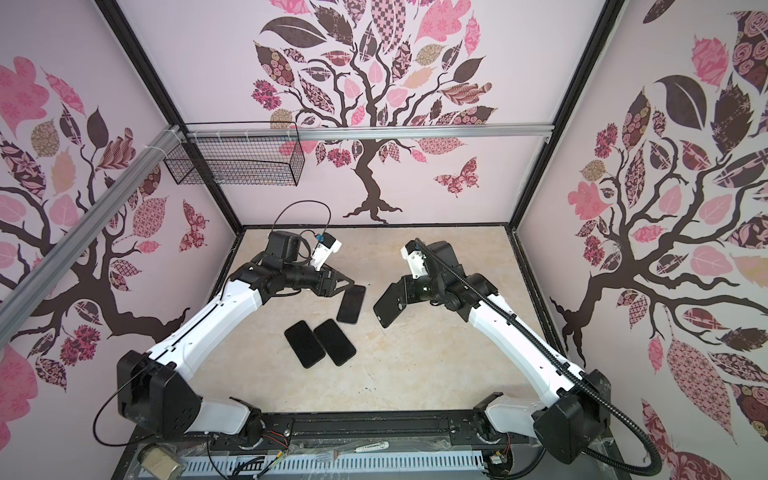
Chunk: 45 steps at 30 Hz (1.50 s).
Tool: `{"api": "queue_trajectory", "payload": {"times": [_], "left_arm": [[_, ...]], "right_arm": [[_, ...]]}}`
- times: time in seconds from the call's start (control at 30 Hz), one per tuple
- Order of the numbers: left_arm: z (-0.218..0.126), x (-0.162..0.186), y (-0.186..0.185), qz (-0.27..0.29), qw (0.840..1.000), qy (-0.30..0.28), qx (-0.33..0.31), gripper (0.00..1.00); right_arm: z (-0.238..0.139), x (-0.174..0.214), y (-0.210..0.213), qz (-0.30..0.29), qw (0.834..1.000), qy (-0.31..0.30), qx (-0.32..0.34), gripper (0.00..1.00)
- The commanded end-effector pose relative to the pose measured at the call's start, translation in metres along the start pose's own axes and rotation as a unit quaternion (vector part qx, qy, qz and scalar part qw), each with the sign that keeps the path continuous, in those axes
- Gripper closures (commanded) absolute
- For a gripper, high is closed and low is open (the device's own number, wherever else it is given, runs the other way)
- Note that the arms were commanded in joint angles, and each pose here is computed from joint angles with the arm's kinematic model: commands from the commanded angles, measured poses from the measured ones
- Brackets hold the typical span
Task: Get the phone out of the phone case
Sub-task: 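Grasp the black case with the left gripper while right releases it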
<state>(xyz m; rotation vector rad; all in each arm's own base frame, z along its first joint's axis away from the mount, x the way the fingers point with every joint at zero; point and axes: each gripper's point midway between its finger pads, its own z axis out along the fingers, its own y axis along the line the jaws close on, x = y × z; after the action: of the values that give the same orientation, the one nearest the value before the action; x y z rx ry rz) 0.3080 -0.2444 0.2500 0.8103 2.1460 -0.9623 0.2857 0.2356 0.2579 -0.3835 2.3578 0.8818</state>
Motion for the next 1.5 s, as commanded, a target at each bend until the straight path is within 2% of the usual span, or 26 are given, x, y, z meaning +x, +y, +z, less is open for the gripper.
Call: {"api": "queue_trajectory", "payload": {"times": [0.0, 0.13, 0.37, 0.63, 0.8, 0.87, 1.1, 1.2, 1.23, 1.3, 1.37, 1.4, 1.47], "left_arm": [[-0.001, 0.011, -0.010, 0.055, 0.998, -0.015, 0.002, 0.39], [-0.002, 0.021, -0.037, 0.081, 0.996, -0.018, 0.019, 0.36], [0.010, 0.032, -0.058, 0.098, 0.995, 0.006, 0.030, 0.38], [0.029, 0.046, -0.065, 0.112, 0.992, 0.041, 0.036, 0.54], [0.031, 0.045, -0.064, 0.114, 0.992, 0.043, 0.034, 0.78], [0.031, 0.045, -0.065, 0.115, 0.992, 0.043, 0.036, 0.84], [0.031, 0.052, -0.065, 0.113, 0.991, 0.053, 0.040, 1.00], [0.031, 0.053, -0.059, 0.108, 0.992, 0.054, 0.022, 1.00], [0.031, 0.052, -0.056, 0.103, 0.993, 0.052, 0.012, 1.00], [0.033, 0.047, -0.041, 0.075, 0.996, 0.040, -0.030, 1.00], [0.033, 0.040, -0.021, 0.042, 0.996, 0.030, -0.078, 1.00], [0.035, 0.040, -0.008, 0.024, 0.994, 0.036, -0.100, 1.00], [0.036, 0.036, 0.020, -0.023, 0.989, 0.045, -0.138, 1.00]], "right_arm": [[-0.002, 0.013, 0.026, 0.013, 0.996, 0.060, -0.071, 1.00], [-0.001, 0.022, 0.045, 0.031, 0.986, 0.095, -0.130, 1.00], [0.004, 0.023, 0.052, 0.053, 0.980, 0.104, -0.162, 1.00], [0.002, 0.028, 0.061, 0.060, 0.972, 0.116, -0.194, 1.00], [0.002, 0.029, 0.059, 0.058, 0.974, 0.116, -0.188, 1.00], [0.003, 0.027, 0.057, 0.057, 0.975, 0.114, -0.182, 1.00], [0.000, 0.017, 0.059, 0.050, 0.978, 0.098, -0.177, 1.00], [0.001, 0.013, 0.053, 0.048, 0.983, 0.086, -0.157, 0.98], [0.002, 0.011, 0.049, 0.047, 0.986, 0.079, -0.141, 0.82], [0.004, 0.007, 0.030, 0.046, 0.994, 0.054, -0.085, 0.39], [0.004, 0.002, 0.007, 0.048, 0.998, 0.027, -0.023, 0.17], [0.003, -0.001, -0.004, 0.051, 0.999, 0.013, 0.010, 0.02], [0.001, -0.005, -0.027, 0.069, 0.995, -0.011, 0.073, 0.00]]}}
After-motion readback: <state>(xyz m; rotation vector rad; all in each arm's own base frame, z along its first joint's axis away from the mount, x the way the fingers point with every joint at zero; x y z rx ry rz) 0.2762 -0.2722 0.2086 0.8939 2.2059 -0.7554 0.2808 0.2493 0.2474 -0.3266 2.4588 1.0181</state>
